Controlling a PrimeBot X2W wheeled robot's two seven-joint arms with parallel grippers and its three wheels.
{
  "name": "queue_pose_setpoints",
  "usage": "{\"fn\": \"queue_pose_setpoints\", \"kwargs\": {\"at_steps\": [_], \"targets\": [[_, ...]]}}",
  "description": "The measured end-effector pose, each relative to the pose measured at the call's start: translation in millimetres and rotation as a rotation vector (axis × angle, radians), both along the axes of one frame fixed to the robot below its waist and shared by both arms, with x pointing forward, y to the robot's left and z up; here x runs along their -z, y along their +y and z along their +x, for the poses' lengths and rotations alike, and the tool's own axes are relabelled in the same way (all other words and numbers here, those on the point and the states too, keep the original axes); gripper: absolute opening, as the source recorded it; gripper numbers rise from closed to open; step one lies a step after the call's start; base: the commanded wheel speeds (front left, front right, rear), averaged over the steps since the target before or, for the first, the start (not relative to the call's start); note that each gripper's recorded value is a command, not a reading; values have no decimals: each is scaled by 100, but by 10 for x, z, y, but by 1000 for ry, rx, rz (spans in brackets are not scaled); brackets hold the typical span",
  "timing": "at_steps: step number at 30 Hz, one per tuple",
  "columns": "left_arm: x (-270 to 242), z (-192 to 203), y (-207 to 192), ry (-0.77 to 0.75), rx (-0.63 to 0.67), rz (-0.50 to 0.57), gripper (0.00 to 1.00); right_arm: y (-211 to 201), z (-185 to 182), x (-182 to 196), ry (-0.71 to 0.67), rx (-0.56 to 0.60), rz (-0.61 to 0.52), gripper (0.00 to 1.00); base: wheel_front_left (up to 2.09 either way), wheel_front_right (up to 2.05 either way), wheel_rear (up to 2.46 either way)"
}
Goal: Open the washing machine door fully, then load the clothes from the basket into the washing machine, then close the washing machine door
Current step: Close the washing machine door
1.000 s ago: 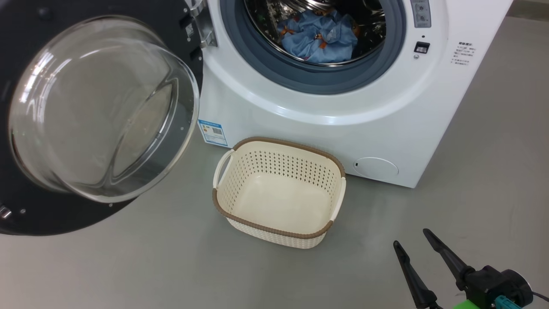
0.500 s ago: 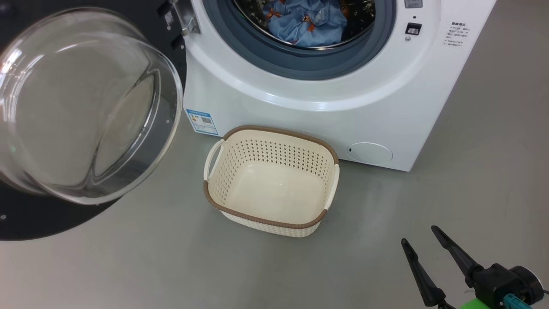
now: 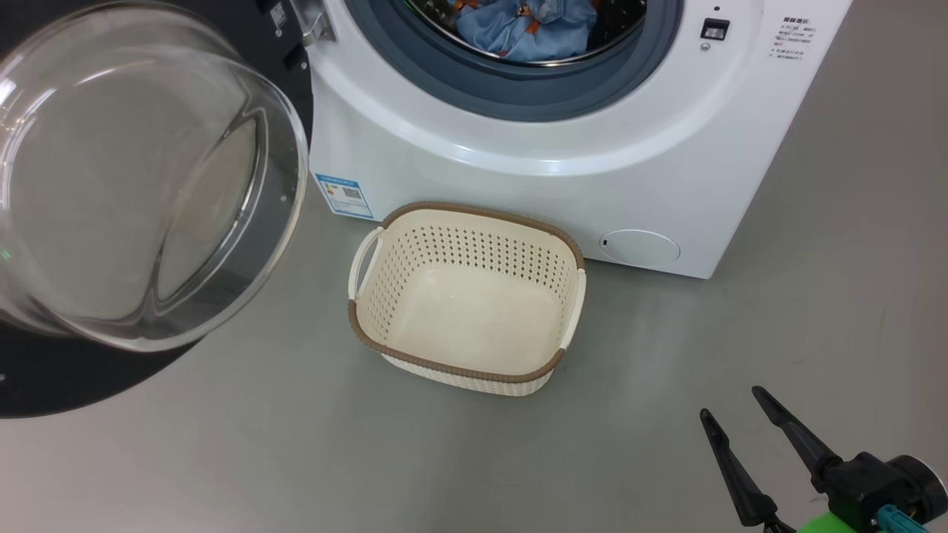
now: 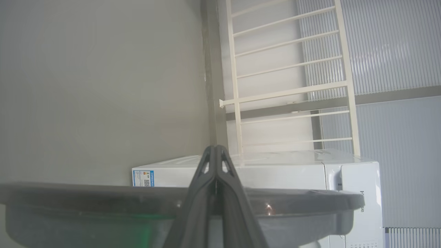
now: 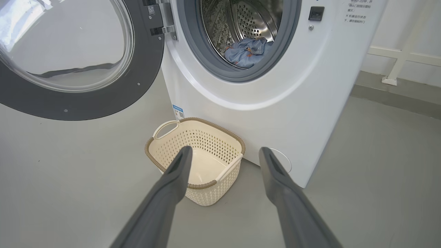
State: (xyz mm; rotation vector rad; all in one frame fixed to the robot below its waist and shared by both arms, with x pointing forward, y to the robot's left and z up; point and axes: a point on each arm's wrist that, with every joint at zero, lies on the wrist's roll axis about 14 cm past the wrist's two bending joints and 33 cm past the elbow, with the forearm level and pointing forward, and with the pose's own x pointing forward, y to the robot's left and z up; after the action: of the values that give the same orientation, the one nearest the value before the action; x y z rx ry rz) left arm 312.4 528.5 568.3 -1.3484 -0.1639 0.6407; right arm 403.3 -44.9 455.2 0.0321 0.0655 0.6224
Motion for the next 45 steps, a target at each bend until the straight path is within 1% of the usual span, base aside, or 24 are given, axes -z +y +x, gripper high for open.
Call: {"fn": "queue_pose_setpoints", "kwargs": {"at_steps": [6,13,18,20,23,28,33,41,45], "targets": [[-10,52,-149,3,120,-44,0,23,19,8,1,-5,1,100,0,0,0],[-26,170,-456,-2,265,-95,0,86,14,-41,-10,-19,8,100,0,0,0],[-59,159,-652,17,360,-117,0,154,1,-93,-18,-23,26,100,0,0,0],[-77,161,-693,11,376,-118,0,169,-2,-103,-18,-24,30,100,0,0,0],[-181,203,-836,-36,420,-134,0,213,-15,-125,-19,-26,41,100,0,0,0],[-265,238,-1145,-60,514,-143,0,281,-74,-200,-26,-26,64,100,0,0,0],[-350,310,-1421,-99,588,-166,0,245,-85,-241,-33,-6,73,100,0,0,0],[-227,448,-2029,-74,762,-194,0,159,-79,-301,-43,37,91,100,0,0,0],[-304,545,-2281,-121,825,-213,0,98,-78,-321,-46,64,100,100,0,0,0]]}}
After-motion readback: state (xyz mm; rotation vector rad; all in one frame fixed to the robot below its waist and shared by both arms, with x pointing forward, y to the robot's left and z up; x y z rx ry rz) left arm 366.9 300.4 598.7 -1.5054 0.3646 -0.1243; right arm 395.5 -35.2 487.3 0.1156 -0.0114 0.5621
